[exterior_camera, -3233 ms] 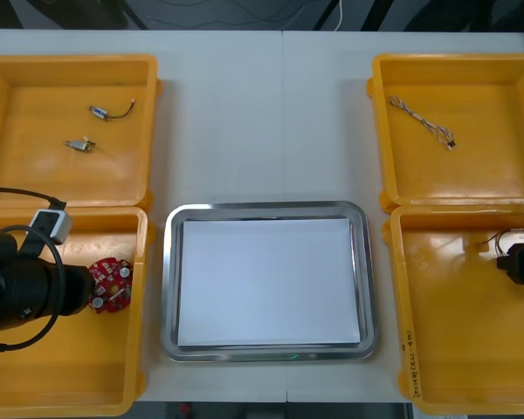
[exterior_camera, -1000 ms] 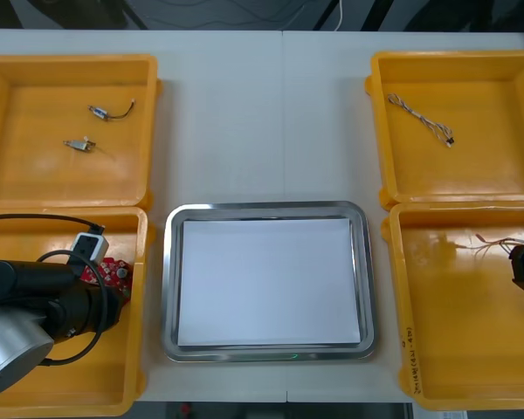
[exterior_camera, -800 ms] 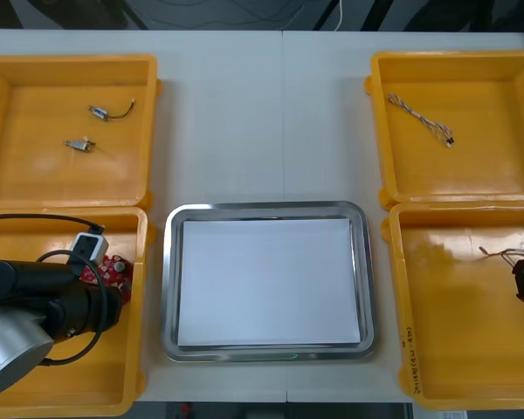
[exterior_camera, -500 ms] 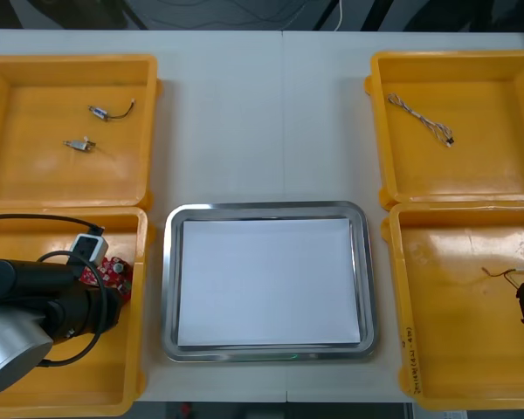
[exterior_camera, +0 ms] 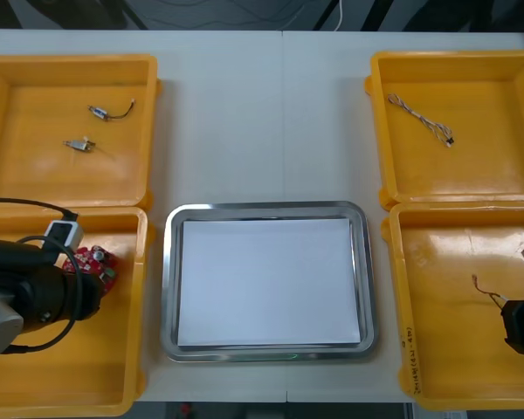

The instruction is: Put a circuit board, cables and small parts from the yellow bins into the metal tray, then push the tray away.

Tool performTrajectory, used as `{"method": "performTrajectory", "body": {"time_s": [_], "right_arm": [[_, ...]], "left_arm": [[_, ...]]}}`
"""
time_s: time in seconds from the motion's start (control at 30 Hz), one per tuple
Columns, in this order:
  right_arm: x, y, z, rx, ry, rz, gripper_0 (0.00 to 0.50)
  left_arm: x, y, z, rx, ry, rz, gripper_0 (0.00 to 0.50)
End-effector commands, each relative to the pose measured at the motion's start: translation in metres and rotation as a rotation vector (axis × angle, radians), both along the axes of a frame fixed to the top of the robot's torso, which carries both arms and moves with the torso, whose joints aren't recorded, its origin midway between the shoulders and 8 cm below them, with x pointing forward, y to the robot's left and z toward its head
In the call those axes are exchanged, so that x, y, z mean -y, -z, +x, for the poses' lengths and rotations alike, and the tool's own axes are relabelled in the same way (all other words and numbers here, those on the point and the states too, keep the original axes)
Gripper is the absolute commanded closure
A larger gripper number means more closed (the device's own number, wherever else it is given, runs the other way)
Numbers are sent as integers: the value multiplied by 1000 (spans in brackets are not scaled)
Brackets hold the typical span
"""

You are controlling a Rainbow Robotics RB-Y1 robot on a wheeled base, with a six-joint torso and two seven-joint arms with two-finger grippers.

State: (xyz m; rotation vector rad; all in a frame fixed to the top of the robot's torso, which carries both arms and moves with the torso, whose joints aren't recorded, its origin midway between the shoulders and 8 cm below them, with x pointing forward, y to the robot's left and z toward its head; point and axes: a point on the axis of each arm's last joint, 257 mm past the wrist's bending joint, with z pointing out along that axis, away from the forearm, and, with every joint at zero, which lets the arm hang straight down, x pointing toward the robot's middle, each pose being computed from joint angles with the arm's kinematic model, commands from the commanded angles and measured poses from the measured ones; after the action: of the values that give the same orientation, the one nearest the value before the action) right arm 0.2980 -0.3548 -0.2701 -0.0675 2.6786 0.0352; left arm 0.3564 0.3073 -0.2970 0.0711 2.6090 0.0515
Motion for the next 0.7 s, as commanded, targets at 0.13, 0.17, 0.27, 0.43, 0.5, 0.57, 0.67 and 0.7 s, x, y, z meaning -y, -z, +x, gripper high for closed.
{"method": "performTrajectory", "body": {"time_s": [0.13, 0.17, 0.27, 0.43, 0.5, 0.57, 0.67, 0.7], "right_arm": [[-6, -8, 1, 30, 48, 24, 500], [-7, -7, 0, 26, 47, 26, 500], [-7, -6, -1, 23, 47, 28, 500], [-8, -5, -1, 22, 48, 30, 240], [-7, -5, -1, 22, 54, 28, 0], [-7, -5, -1, 22, 58, 30, 0], [-7, -6, 0, 26, 62, 34, 0], [-7, -6, 0, 28, 64, 35, 0]], "left_arm": [[-46, -14, -16, -2, 15, 73, 500], [-50, -14, -17, 2, 16, 75, 500], [-59, -15, -21, 5, 16, 81, 500], [-71, -12, -31, 15, 26, 79, 500], [-74, -9, -34, 19, 22, 76, 500], [-76, -6, -37, 28, 24, 78, 500], [-80, -2, -40, 31, 27, 87, 500], [-81, -1, -41, 30, 28, 89, 500]]}}
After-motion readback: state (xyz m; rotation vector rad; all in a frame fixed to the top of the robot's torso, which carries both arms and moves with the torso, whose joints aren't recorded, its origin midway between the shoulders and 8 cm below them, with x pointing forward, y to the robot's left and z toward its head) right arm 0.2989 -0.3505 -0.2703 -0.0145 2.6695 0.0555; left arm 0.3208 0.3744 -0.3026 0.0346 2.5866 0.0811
